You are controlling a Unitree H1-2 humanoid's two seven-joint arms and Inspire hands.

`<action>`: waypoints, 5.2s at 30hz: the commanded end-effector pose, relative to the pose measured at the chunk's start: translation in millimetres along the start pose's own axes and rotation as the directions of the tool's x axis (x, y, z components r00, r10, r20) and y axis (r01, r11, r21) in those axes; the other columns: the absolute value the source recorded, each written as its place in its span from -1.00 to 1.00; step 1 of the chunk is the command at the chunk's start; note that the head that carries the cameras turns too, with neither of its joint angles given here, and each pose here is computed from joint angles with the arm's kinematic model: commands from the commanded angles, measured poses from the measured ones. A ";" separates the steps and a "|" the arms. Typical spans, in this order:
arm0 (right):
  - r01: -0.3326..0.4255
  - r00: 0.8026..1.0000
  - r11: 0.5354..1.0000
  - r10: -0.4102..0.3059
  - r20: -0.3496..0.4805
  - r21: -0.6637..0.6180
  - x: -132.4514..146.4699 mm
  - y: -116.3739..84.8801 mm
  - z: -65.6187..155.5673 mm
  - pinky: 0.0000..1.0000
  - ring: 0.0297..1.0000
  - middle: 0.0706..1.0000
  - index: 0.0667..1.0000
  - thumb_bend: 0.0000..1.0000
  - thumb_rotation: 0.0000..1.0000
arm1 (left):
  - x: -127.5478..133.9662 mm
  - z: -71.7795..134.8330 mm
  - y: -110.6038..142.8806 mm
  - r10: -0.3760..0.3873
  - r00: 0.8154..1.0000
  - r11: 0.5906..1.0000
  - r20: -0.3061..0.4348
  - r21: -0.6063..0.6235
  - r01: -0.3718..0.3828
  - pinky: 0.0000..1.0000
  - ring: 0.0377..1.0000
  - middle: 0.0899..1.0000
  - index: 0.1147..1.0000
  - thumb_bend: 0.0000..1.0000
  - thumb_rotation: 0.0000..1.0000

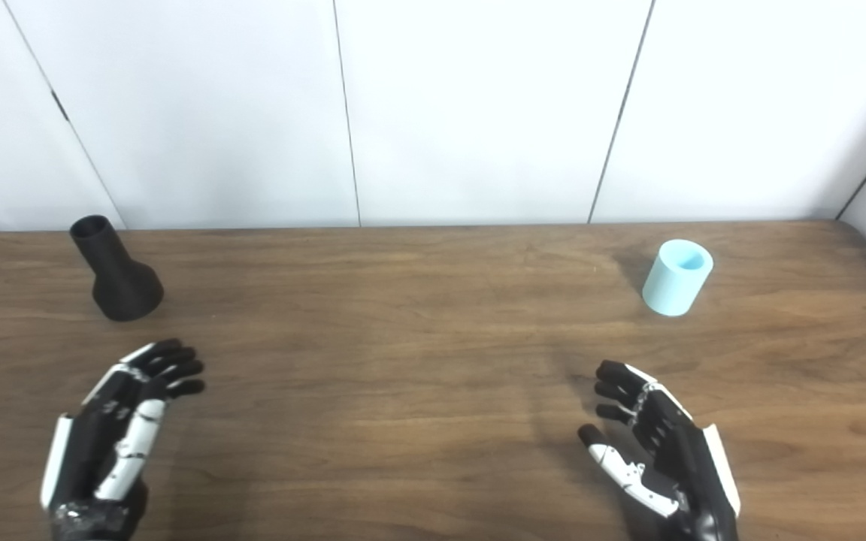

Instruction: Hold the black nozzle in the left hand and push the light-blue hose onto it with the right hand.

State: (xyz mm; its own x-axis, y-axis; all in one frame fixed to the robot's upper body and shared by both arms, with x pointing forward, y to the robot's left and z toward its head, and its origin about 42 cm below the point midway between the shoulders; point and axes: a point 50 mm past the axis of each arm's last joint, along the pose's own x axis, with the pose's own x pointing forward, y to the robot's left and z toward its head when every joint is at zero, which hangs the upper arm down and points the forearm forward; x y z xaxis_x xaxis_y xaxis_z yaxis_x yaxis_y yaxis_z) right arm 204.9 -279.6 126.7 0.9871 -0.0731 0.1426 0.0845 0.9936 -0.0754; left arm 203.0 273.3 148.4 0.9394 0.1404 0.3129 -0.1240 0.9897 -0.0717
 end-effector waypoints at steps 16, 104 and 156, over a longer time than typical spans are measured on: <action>0.019 0.998 1.000 -0.020 0.052 0.011 13.7 -45.2 -2.5 0.38 0.54 0.55 0.48 -0.51 -0.89 | -17.6 20.3 74.1 0.268 0.963 0.949 0.010 0.169 -0.266 0.14 0.28 0.32 0.29 0.72 -0.49; 0.066 0.998 0.995 -0.065 0.013 -0.068 36.0 -94.8 -28.0 -0.01 0.22 0.25 -0.08 -0.03 -0.68 | 194.5 -43.7 87.1 0.179 0.825 0.675 -0.536 0.677 0.293 -0.28 0.02 0.21 0.84 1.00 -0.27; 0.055 0.998 0.995 -0.056 -0.010 -0.087 44.5 -94.4 -38.1 0.02 0.28 0.31 -0.08 0.00 -0.63 | 191.5 -54.0 132.0 0.223 0.843 0.669 -0.489 0.706 0.232 0.64 0.90 0.98 0.99 1.00 -0.24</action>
State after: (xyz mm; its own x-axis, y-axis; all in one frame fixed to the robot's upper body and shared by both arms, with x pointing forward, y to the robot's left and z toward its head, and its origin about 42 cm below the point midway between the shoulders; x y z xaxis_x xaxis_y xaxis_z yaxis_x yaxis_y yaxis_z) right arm 251.7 -380.7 113.3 0.9807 -0.1254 0.1503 0.1494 0.9755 -0.1612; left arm 398.9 414.2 166.4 0.9525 0.2847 -0.1082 -0.1375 0.7191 0.6811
